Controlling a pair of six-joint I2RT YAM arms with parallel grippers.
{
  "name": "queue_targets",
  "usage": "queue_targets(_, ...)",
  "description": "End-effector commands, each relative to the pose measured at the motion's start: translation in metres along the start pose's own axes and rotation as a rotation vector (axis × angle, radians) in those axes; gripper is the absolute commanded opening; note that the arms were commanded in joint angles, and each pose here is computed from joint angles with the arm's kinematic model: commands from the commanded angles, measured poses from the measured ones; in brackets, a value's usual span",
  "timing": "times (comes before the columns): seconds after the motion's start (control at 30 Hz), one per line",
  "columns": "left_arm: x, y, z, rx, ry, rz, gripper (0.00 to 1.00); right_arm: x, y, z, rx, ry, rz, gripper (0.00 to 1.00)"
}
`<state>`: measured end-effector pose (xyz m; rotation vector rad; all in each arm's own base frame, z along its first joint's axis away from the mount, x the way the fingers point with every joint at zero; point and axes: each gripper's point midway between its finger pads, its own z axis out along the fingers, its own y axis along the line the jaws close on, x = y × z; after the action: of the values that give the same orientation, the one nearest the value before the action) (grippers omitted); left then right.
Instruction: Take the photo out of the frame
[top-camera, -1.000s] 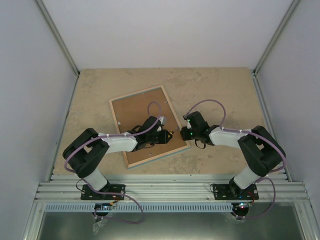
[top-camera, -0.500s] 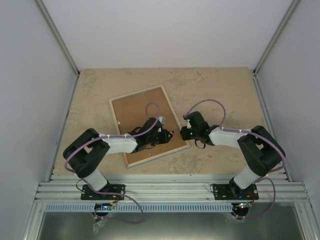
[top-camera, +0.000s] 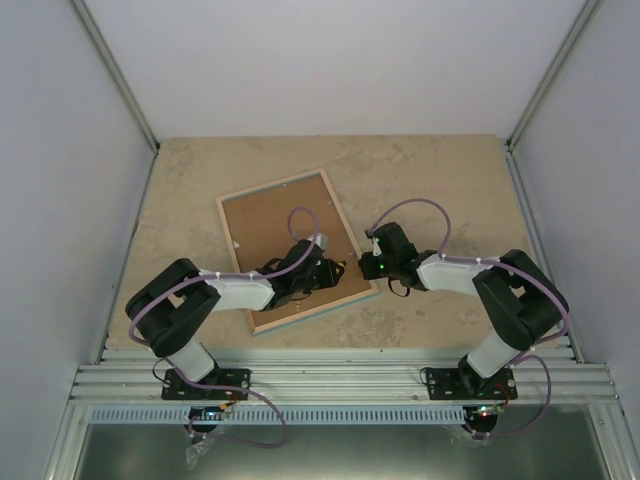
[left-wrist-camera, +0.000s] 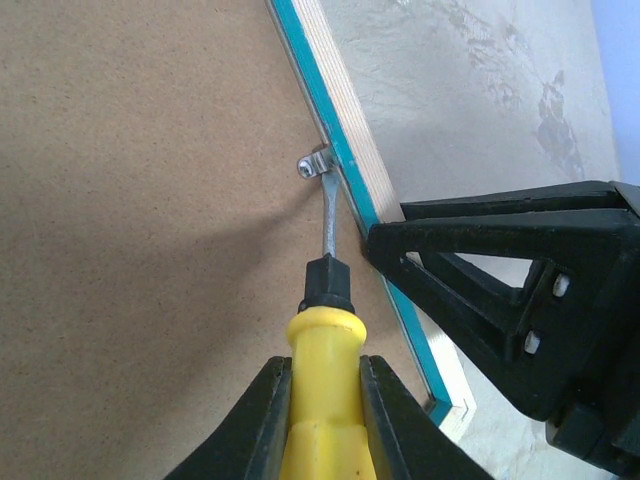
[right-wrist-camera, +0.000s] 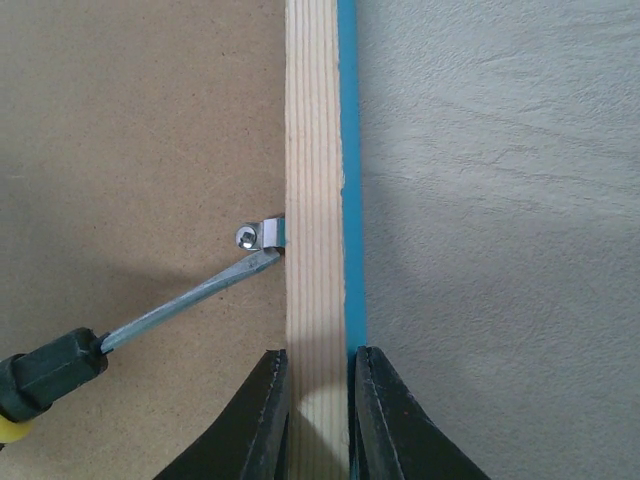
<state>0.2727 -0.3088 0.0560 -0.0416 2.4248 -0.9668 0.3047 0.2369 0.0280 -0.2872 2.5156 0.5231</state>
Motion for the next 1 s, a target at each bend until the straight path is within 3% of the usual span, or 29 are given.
queue_targets(0.0, -0.043, 0.025, -0.013, -0.125, -0.227, -0.061, 0.00, 0.004, 0.012, 0.000, -0.065, 0.012, 0.031, 0.01)
queue_targets(0.43, -0.064, 0.035, -0.031, -0.184, -0.366, -0.095, 0.00, 0.009, 0.013, 0.003, -0.069, 0.013, 0.069, 0.00)
queue_targets(0.97, -0.040, 0.041, -0.030, -0.240, -0.297, 0.004, 0.00, 0.019, 0.010, -0.002, 0.026, -0.014, 0.101, 0.00)
